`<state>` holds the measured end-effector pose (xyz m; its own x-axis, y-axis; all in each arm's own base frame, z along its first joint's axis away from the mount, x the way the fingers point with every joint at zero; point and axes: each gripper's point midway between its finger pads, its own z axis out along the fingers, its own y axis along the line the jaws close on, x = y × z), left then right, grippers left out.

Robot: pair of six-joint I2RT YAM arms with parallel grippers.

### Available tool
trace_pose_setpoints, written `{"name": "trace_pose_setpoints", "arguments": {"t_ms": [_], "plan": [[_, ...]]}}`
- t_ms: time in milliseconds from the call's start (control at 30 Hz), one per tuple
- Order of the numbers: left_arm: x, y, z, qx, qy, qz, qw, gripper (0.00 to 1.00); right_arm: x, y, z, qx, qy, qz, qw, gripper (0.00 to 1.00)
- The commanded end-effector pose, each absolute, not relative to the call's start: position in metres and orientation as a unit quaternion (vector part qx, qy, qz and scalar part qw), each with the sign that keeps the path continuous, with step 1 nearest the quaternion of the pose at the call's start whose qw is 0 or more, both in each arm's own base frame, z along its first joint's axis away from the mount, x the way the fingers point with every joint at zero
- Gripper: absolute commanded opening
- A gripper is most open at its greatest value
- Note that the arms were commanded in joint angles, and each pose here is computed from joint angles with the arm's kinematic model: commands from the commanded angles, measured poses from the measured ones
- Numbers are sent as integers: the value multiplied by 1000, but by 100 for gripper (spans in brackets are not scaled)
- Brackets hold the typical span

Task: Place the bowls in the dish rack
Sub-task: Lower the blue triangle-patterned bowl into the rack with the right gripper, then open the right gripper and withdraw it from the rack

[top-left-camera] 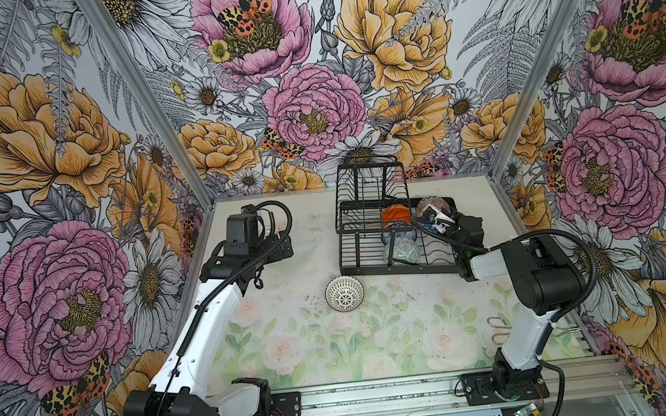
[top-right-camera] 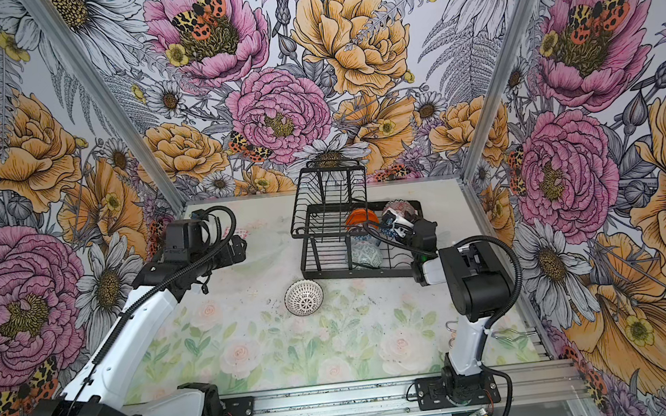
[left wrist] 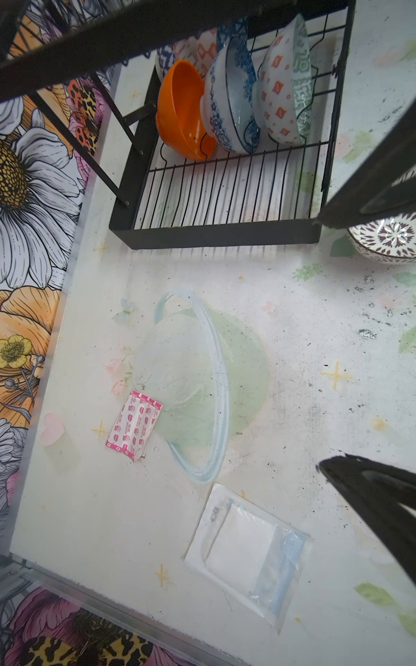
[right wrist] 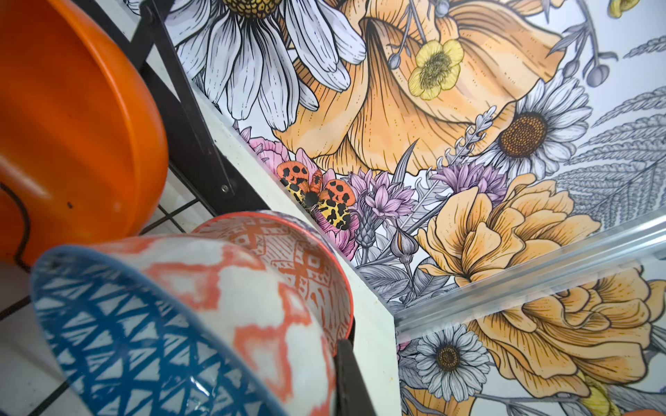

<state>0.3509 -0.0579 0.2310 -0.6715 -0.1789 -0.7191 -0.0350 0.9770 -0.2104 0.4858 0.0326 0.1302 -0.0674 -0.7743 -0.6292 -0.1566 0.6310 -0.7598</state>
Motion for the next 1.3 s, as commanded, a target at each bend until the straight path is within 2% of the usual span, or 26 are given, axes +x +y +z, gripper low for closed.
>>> {"name": "trace_pose_setpoints", "arguments": {"t_ms": [0, 400, 967, 1233, 1267], "plan": [[353, -61, 232, -49, 907, -96, 408, 99, 486, 39, 133, -360, 656, -271, 606, 0], [353, -59, 227, -48, 910, -95, 402, 99, 487, 26, 138, -361, 644, -311, 599, 0], [347, -56, 227, -50, 909, -97, 403, 99, 486, 28, 111, -364, 657, -310, 582, 0], [347, -56, 228, -51, 907, -101, 405, 99, 479, 26, 135, -327, 655, -298, 613, 0], [348, -57, 228, -50, 907, -102, 405, 99, 477, 27, 139, -325, 654, -296, 616, 2]]}}
